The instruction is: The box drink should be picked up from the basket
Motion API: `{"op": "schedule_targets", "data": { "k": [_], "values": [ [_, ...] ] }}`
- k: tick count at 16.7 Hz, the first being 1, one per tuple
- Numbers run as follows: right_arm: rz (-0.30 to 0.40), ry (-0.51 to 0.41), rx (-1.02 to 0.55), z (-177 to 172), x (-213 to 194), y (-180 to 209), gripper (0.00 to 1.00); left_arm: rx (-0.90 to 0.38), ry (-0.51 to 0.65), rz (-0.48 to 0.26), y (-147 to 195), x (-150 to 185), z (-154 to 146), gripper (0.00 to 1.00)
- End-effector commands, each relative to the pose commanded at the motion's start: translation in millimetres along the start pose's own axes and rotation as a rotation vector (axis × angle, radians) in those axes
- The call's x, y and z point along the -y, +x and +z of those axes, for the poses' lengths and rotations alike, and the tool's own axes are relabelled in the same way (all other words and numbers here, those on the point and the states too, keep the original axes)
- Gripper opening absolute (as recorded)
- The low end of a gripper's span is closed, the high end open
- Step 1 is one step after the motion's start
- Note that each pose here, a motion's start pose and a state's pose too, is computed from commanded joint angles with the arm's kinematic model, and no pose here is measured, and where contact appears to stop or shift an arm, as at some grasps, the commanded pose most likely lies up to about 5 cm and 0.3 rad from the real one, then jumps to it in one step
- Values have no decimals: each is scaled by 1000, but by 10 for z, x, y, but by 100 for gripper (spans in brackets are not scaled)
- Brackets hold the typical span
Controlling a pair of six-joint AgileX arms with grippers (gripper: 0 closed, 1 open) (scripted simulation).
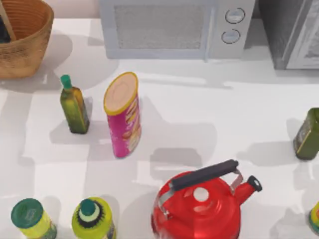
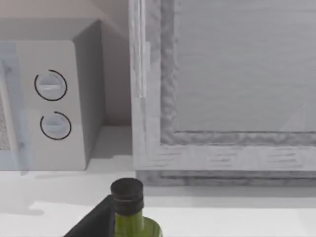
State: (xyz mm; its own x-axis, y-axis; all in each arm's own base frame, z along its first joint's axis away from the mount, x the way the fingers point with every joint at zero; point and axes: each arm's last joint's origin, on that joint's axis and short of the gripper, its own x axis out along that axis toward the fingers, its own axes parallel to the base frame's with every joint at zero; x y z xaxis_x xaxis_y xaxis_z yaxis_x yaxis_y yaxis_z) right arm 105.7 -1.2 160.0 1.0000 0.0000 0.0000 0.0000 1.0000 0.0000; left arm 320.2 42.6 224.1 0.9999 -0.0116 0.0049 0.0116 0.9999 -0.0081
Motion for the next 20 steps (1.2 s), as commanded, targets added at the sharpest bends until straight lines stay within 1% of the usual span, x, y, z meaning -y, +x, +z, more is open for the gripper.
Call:
{"op": "schedule_targets", "data": {
  "k": [4, 7, 9, 11, 14, 15, 16, 20],
  "values": [
    [0, 0, 0, 0, 0, 0, 100, -6, 1, -1, 524, -194, -447, 100],
    [0, 0, 0, 0, 0, 0, 100, -10, 2, -2, 751, -300, -768, 100],
    [0, 0, 0, 0, 0, 0, 100, -11, 2, -2, 831, -343, -910, 100],
    [0, 0, 0, 0, 0, 0, 100, -11, 3, -2, 860, -361, -969, 100],
    [0, 0, 0, 0, 0, 0, 100, -11, 3, -2, 860, -361, -969, 100],
    [0, 0, 0, 0, 0, 0, 100, 10, 14, -3, 858, -343, -896, 100],
    [0, 0, 0, 0, 0, 0, 100, 6, 12, -2, 861, -343, -906, 100],
    [0, 0, 0, 0, 0, 0, 100, -12, 2, -2, 1031, -352, -957, 100]
  ]
}}
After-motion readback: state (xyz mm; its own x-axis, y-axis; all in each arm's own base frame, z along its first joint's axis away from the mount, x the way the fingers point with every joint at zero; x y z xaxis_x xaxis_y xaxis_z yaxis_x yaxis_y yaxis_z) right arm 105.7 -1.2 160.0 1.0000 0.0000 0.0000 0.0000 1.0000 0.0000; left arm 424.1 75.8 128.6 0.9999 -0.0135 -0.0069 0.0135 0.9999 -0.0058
